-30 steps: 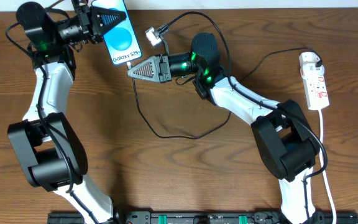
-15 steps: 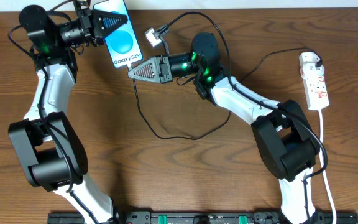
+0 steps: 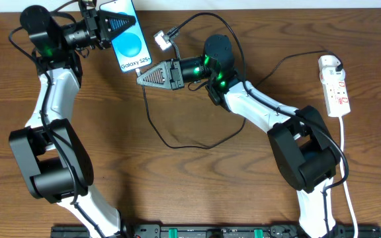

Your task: Plug charger to phone and switch on socket

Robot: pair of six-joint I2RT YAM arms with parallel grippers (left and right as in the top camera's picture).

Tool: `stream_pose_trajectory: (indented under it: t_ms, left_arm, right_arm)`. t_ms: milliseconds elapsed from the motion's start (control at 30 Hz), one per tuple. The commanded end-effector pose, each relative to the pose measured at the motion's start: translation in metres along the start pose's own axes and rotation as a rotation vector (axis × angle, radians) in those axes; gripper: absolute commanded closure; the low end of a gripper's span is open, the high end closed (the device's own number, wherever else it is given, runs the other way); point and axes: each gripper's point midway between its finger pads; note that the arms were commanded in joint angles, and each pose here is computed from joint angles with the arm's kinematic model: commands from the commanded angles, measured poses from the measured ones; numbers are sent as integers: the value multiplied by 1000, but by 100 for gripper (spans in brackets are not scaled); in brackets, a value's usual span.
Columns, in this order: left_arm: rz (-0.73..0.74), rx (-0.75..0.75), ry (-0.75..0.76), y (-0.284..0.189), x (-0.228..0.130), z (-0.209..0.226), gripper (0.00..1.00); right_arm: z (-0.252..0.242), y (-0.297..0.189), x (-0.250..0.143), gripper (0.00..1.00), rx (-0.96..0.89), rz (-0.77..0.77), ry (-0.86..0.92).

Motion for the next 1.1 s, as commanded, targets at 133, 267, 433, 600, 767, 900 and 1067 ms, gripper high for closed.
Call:
stream_pose_trajectory:
  t_ms: [133, 267, 433, 600, 767, 900, 1067]
  left_arm:
    - [7, -2, 32, -1, -5, -17, 93]
    - [6, -2, 32, -1, -5, -17, 93]
    - [6, -2, 32, -1, -5, -17, 93]
    - [7, -2, 32, -1, -5, -17, 93]
    - [6, -2, 36, -1, -5, -17, 93]
    - [6, -3, 50, -1, -6, -20, 93]
    - [8, -6, 93, -1, -7, -25, 93]
  right_arm:
    - [4, -4, 3, 99, 11, 10, -46]
    - [4, -4, 2, 99, 13, 12, -54]
    - [5, -4, 1, 99, 19, 19, -72]
    - [6, -4, 1, 99, 21, 22, -87]
    - [6, -4, 0, 99, 23, 23, -102]
    - [6, -4, 0, 99, 24, 24, -116]
    - [6, -4, 0, 99, 23, 23, -127]
Point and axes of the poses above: each gripper's point midway between its finger pads, its own y axis out along the fingers, its own z axis along the line the jaws close on, x = y × z, and after that the axes turned 15 degrees about -y, right-handed
